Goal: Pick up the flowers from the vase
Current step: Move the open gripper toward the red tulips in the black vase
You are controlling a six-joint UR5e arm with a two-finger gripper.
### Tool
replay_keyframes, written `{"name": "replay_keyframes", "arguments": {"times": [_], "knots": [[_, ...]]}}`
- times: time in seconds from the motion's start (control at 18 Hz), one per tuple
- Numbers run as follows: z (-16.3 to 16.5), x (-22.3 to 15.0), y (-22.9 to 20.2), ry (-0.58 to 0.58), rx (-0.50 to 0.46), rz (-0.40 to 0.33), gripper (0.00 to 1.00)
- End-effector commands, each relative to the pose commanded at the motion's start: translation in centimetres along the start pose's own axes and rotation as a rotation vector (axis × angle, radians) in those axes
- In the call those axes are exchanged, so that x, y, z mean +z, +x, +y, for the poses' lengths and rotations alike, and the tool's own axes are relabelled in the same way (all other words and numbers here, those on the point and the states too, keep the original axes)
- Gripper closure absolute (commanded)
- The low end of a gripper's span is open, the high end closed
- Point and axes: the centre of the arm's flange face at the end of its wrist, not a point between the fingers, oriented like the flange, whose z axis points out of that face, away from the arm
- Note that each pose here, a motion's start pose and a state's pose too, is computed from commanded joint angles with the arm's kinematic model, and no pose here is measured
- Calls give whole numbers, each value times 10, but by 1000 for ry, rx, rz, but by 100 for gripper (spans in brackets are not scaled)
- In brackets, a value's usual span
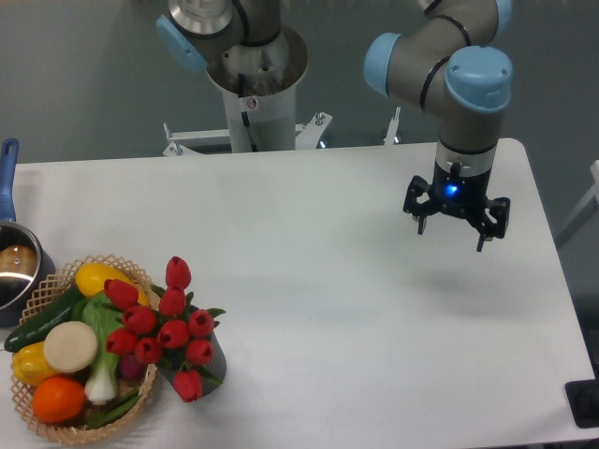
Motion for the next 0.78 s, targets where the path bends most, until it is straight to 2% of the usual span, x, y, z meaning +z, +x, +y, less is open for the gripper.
{"name": "replay_keyframes", "arguments": {"times": [0.28,0.39,0.67,0.78], "knots": [[-4,1,5,11,-3,3,0],[-9,0,7,18,-46,2,0],[-47,-3,26,129,-106,-5,0],[-61,-5,34,153,-90,-20,0]]}}
